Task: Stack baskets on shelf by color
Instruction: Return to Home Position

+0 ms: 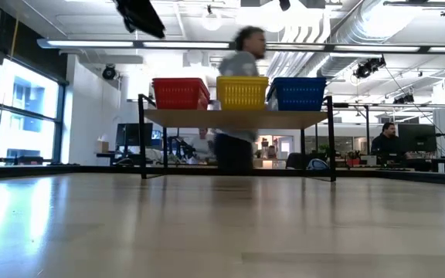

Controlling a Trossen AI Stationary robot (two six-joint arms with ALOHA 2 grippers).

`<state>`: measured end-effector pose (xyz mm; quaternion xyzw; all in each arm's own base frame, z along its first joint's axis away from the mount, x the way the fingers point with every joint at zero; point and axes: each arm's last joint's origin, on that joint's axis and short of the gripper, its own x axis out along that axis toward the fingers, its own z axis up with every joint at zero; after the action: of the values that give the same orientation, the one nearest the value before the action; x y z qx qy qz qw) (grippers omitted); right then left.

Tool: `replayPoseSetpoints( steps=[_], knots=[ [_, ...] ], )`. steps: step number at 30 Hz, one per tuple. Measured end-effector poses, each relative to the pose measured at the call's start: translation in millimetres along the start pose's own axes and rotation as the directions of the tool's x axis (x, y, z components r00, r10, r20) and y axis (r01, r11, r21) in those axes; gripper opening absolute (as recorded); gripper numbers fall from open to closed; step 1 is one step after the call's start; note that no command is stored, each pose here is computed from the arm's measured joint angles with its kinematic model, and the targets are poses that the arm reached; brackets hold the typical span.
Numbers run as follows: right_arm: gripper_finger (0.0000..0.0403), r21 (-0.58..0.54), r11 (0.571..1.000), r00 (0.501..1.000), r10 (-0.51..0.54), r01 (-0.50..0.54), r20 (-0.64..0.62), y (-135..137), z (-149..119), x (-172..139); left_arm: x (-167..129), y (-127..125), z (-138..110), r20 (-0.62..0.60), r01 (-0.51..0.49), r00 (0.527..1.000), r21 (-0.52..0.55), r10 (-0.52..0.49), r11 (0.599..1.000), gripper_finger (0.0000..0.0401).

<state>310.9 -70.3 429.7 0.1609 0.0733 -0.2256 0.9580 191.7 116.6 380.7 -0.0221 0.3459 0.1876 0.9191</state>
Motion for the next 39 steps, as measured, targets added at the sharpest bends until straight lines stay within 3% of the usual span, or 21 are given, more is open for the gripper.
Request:
replayPoseSetpoints(
  steps=[6,13,18,23,28,37,39],
  knots=[
    [0.0118,-0.011,1.000,1.000,0.018,-0.018,-0.012,6,-3,-2,-16,-21,-33,0.144,0.037,0.989,-0.058,-0.028,0.998,0.0158],
    [0.0118,-0.011,0.999,0.999,0.042,-0.042,-0.018,13,-5,-4,-23,-40,-79,0.320,0.111,0.946,-0.149,-0.058,0.983,0.0157],
    [0.0118,-0.008,0.998,0.998,0.055,-0.055,-0.009,13,-1,-12,-21,-49,-112,0.396,0.122,0.918,-0.213,-0.028,0.969,0.0157],
    [0.0118,0.076,0.993,0.996,0.088,-0.090,0.028,12,11,-34,-14,-56,-145,0.471,0.143,0.882,-0.242,-0.013,0.960,0.0157],
    [0.0118,0.088,0.980,0.982,0.173,-0.179,0.073,11,25,-66,-6,-62,-169,0.553,0.207,0.833,-0.269,-0.025,0.941,0.0156],
    [0.0118,-0.041,0.969,0.953,0.245,-0.242,0.180,-2,47,-137,19,-70,-202,0.657,0.277,0.753,-0.254,-0.044,0.927,0.0156],
    [0.0118,-0.070,0.972,0.960,0.234,-0.225,0.156,-7,45,-152,27,-71,-210,0.653,0.283,0.756,-0.266,-0.044,0.921,0.0156]
  ],
)
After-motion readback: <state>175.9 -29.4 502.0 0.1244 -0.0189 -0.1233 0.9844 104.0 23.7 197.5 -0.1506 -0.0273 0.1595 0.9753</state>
